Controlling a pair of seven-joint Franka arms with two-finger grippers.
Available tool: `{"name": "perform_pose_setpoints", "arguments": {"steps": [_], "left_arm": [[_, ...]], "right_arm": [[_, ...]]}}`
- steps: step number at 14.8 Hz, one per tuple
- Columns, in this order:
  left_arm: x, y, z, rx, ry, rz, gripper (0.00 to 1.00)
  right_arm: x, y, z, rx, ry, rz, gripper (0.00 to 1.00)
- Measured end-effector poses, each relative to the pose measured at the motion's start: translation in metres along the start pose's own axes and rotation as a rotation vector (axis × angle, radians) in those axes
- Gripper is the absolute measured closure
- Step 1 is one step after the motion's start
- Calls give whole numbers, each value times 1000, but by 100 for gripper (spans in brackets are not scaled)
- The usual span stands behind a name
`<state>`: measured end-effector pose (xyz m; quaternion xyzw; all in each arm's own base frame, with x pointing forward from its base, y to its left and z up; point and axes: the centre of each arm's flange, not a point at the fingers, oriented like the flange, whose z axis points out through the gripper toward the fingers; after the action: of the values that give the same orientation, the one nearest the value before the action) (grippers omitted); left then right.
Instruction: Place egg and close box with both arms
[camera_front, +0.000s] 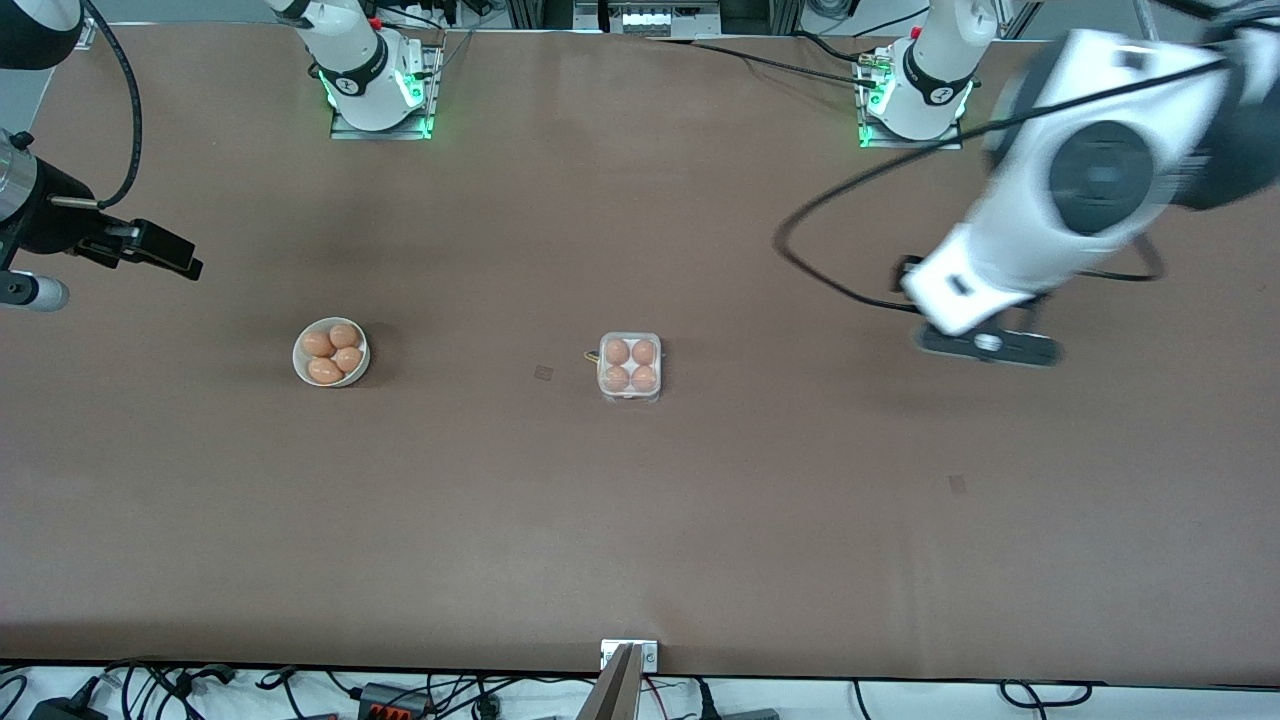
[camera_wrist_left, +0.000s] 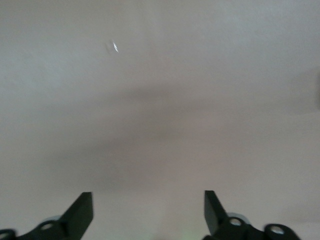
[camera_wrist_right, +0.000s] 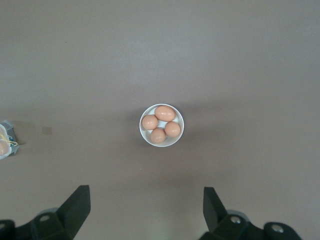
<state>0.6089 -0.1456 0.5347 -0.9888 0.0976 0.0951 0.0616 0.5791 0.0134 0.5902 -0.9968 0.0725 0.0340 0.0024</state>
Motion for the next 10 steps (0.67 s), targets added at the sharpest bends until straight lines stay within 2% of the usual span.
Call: {"name": "perform_pose_setpoints", "arguments": {"steps": [5,8,10], "left_arm": [[-19,-62,-38,-20,0,6,0],[-41,-69,-62,-97,35,-12,0],[-58,-78,-63,-123,45,-43,0]], "right_arm": [[-1,12,-2,-4,-1,18,0],[-2,15,-3,-4,0,19,0],[-2,15,-3,-4,0,20,0]]}}
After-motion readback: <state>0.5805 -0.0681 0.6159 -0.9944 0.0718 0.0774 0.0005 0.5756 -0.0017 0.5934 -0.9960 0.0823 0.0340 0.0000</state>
